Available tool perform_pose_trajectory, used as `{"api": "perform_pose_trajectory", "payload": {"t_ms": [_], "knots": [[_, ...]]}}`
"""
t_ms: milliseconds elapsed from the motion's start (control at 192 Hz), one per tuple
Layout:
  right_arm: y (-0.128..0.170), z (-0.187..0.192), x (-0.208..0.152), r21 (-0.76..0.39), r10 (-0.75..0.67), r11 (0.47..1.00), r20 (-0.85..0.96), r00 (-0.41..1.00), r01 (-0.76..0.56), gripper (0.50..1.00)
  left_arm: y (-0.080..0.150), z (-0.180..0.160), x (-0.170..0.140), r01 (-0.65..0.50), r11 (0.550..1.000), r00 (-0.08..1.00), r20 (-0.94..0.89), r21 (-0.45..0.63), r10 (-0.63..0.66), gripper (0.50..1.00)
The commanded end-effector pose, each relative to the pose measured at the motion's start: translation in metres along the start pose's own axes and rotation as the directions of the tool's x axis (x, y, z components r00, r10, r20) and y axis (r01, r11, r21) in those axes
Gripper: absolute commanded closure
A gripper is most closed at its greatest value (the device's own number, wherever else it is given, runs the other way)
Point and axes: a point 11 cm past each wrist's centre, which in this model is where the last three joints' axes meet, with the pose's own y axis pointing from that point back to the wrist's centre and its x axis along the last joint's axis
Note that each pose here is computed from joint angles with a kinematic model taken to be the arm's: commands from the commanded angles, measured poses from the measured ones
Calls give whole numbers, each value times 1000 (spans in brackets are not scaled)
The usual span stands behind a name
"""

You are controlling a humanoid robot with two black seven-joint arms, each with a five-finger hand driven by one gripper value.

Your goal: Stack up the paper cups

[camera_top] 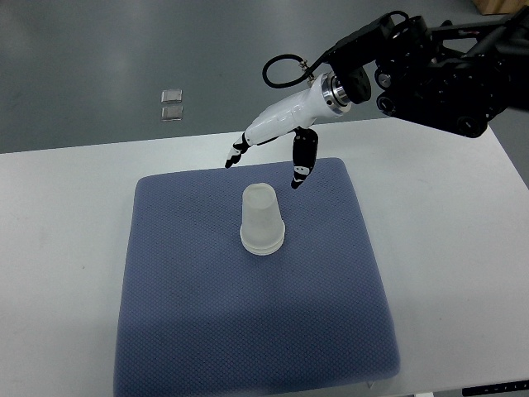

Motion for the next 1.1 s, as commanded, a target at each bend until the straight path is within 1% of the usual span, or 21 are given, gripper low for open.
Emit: {"api": "perform_pose_trajectory", "payload": {"t_ms": [0, 88, 172, 239, 317, 416, 468, 473, 494, 650, 728, 739, 754, 806, 827, 895, 905, 952, 1072, 1082, 1093], "knots": [[6, 6, 2, -18, 12, 1000, 6, 1000, -12, 587, 0, 0, 0, 0, 1000, 1000, 1, 0, 0, 500], [12, 19, 5, -53, 38, 998, 17, 999, -37, 587, 0, 0, 0, 0, 1000, 1000, 1, 0, 0, 500], [26, 43, 10, -127, 84, 989, 34, 996, -80, 587, 0, 0, 0, 0, 1000, 1000, 1, 0, 0, 500], [35, 68, 5, -184, 143, 975, 84, 986, -125, 587, 0, 0, 0, 0, 1000, 1000, 2, 0, 0, 500], [43, 93, -3, -238, 250, 949, 175, 952, -206, 587, 0, 0, 0, 0, 1000, 1000, 1, 0, 0, 500], [46, 109, -11, -267, 354, 921, 265, 897, -285, 587, 0, 0, 0, 0, 1000, 1000, -1, 0, 0, 500], [46, 109, -11, -267, 354, 921, 266, 897, -285, 587, 0, 0, 0, 0, 1000, 1000, -1, 0, 0, 500], [49, 116, -18, -285, 418, 898, 317, 851, -335, 587, 0, 0, 0, 0, 1000, 1000, -1, 0, 0, 500], [48, 119, -20, -290, 443, 889, 340, 830, -355, 587, 0, 0, 0, 0, 1000, 1000, -1, 0, 0, 500], [45, 130, -35, -357, 575, 818, 484, 660, -452, 587, 0, 0, 0, 0, 1000, 1000, -1, 0, 0, 500], [43, 134, -38, -396, 644, 759, 577, 502, -517, 587, 0, 0, 0, 0, 1000, 1000, 1, 0, 0, 500], [43, 134, -38, -396, 644, 759, 577, 502, -517, 587, 0, 0, 0, 0, 1000, 1000, 1, 0, 0, 500], [42, 135, -39, -408, 657, 742, 601, 456, -531, 587, 0, 0, 0, 0, 1000, 1000, 1, 0, 0, 500], [38, 136, -44, -435, 673, 710, 651, 351, -555, 587, 0, 0, 0, 0, 1000, 1000, -1, 0, 0, 500], [37, 136, -44, -439, 674, 704, 661, 330, -559, 587, 0, 0, 0, 0, 1000, 1000, 1, 0, 0, 500], [32, 136, -44, -475, 684, 656, 703, 196, -586, 587, 0, 0, 0, 0, 1000, 1000, -1, 0, 0, 500], [32, 136, -44, -475, 684, 656, 703, 196, -586, 587, 0, 0, 0, 0, 1000, 1000, -1, 0, 0, 500], [29, 136, -42, -500, 685, 623, 720, 110, -601, 587, 0, 0, 0, 0, 1000, 1000, 1, 0, 0, 500], [26, 140, -48, -565, 667, 561, 741, -73, -605, 587, 0, 0, 0, 0, 1000, 1000, 1, 0, 0, 500], [26, 140, -48, -565, 667, 561, 741, -73, -605, 587, 0, 0, 0, 0, 1000, 1000, 1, 0, 0, 500], [25, 141, -49, -580, 660, 551, 743, -111, -600, 587, 0, 0, 0, 0, 1000, 1000, 1, 0, 0, 500]]}}
